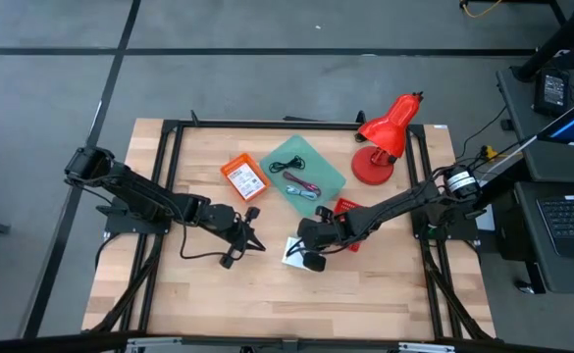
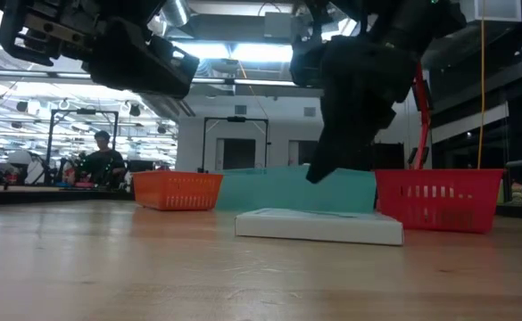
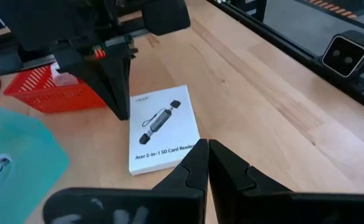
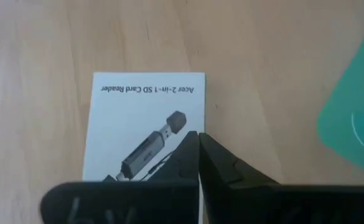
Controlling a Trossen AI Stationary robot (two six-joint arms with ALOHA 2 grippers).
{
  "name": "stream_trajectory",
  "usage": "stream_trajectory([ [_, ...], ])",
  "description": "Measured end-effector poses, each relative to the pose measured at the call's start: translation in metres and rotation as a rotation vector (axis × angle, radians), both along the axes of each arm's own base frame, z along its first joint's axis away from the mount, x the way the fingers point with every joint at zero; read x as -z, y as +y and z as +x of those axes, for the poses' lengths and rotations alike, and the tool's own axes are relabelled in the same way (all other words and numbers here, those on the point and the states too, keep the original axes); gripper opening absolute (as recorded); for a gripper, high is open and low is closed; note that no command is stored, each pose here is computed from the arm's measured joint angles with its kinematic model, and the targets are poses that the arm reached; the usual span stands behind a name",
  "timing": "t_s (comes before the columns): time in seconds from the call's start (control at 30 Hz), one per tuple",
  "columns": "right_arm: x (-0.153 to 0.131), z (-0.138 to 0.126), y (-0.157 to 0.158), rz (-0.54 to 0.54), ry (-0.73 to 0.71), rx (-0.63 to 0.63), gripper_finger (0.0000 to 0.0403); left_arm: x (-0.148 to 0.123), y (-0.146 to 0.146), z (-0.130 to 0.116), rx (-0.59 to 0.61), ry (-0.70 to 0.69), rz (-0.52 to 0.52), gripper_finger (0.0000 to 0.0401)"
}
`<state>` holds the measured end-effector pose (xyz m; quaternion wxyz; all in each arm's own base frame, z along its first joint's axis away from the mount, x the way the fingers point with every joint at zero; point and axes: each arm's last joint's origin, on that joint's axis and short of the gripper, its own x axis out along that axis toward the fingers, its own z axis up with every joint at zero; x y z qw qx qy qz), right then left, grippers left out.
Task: Pick and place items into bin
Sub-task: Put the white card reader box into the orange bin
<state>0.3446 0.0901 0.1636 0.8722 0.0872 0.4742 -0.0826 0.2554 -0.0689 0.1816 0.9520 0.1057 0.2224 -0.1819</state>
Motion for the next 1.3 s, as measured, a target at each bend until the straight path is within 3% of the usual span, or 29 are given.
stream_trajectory([
  [0.57, 0.005, -0.002, 0.006, 0.042, 0.025, 0.018, 0.0, -0.001, -0.006, -0.001, 0.013, -0.016, 0.002, 0.007],
  [1.3, 0.02, 0.001, 0.004, 0.028, 0.07, 0.024, 0.0, -0.001, -0.005, -0.001, -0.02, -0.017, 0.009, 0.0075],
])
